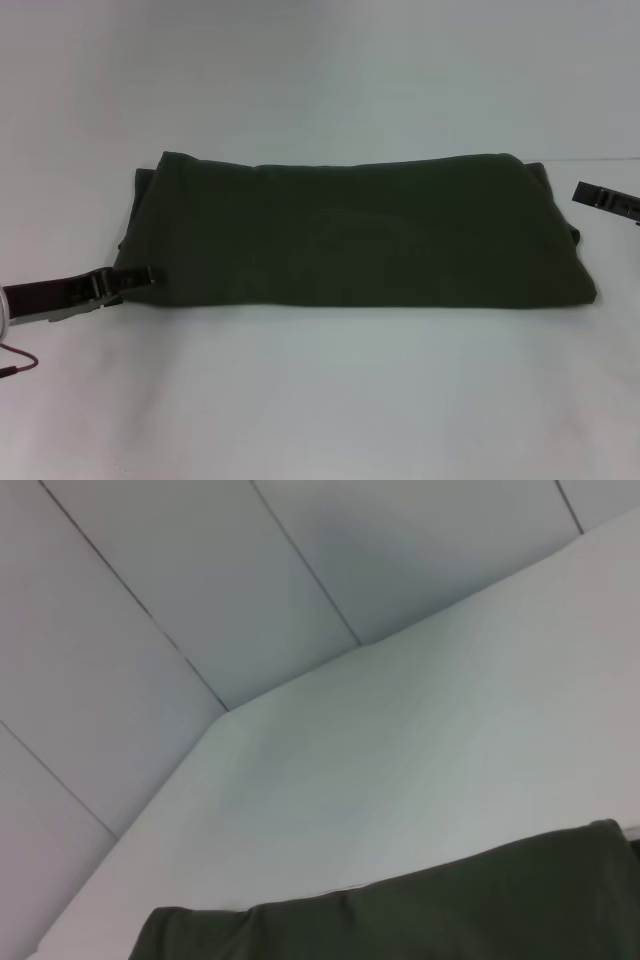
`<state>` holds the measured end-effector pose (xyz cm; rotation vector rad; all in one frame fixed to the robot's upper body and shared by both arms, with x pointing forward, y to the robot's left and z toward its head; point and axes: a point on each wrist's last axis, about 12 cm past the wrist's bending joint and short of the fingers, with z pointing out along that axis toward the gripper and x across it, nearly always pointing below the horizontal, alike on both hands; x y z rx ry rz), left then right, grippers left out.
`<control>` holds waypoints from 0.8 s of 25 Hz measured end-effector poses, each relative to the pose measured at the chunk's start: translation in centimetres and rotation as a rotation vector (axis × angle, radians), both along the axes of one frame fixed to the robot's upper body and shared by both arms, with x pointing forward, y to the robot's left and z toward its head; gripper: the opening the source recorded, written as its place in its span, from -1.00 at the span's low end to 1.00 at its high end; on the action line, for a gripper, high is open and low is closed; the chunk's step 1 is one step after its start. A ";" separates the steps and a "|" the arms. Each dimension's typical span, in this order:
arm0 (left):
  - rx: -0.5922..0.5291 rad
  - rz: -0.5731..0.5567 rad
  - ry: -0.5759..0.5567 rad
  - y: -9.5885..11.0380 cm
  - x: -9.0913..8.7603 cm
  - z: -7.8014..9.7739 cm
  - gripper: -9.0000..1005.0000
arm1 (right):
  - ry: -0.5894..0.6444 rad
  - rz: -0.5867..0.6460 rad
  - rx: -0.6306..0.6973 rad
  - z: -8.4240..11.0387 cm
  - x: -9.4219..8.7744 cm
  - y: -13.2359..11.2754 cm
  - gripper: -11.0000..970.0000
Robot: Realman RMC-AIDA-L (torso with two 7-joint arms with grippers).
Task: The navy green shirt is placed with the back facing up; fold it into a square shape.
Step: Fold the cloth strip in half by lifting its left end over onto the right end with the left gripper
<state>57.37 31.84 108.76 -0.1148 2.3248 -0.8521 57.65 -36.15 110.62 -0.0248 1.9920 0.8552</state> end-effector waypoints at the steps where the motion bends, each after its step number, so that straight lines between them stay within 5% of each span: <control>1: 0.000 0.001 0.011 0.0 0.0 0.0 0.77 | -0.002 0.004 0.001 0.1 0.0 0.0 0.88; 20: -0.041 0.050 0.145 -0.8 1.4 -0.1 0.76 | -0.045 0.012 0.018 1.4 0.6 -0.4 0.88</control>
